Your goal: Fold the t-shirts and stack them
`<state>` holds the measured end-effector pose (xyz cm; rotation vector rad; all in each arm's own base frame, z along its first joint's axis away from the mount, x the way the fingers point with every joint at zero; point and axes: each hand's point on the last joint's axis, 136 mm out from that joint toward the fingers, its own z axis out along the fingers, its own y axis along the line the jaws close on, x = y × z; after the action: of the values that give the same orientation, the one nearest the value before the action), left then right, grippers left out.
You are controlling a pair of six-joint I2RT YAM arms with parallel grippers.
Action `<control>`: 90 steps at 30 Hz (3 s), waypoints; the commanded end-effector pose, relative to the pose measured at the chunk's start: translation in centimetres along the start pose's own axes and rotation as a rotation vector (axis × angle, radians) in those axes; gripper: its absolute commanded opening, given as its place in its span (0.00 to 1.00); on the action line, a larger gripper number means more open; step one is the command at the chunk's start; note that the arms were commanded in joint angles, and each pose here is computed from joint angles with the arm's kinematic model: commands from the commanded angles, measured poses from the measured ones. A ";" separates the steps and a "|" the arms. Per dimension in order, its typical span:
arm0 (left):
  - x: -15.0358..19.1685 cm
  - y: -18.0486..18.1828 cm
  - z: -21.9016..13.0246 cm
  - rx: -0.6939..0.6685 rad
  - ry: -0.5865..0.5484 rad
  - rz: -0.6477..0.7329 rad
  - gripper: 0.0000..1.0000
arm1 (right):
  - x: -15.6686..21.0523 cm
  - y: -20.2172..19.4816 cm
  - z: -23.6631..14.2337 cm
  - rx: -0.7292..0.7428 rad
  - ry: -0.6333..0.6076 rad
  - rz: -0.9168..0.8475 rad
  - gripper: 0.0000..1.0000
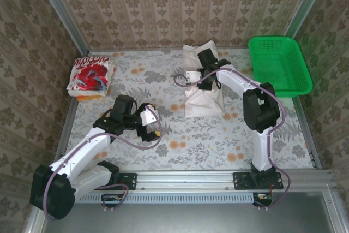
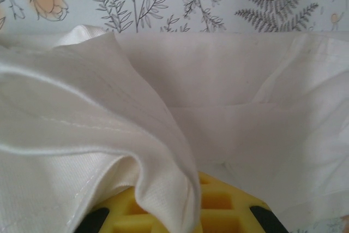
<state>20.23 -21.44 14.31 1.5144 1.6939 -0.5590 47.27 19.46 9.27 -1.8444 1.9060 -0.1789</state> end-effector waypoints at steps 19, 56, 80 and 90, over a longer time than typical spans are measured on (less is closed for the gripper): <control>-0.1 0.1 0.1 0.015 -0.023 -0.007 1.00 | 0.1 -2.6 4.4 0.070 -0.032 0.052 0.02; -1.2 0.7 1.1 0.048 -0.069 -0.022 1.00 | 2.5 -3.1 3.3 0.126 -0.014 0.128 0.05; -3.3 3.1 3.3 0.053 -0.137 -0.165 1.00 | 3.5 -4.4 -6.3 0.372 -0.166 1.048 0.73; -3.3 2.6 3.4 0.079 -0.141 -0.130 1.00 | 1.0 1.8 -3.1 -0.049 -0.230 1.623 0.58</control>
<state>23.73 -24.75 13.78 1.3680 1.7544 -0.7584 45.90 16.53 13.09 -0.1792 2.4201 0.3502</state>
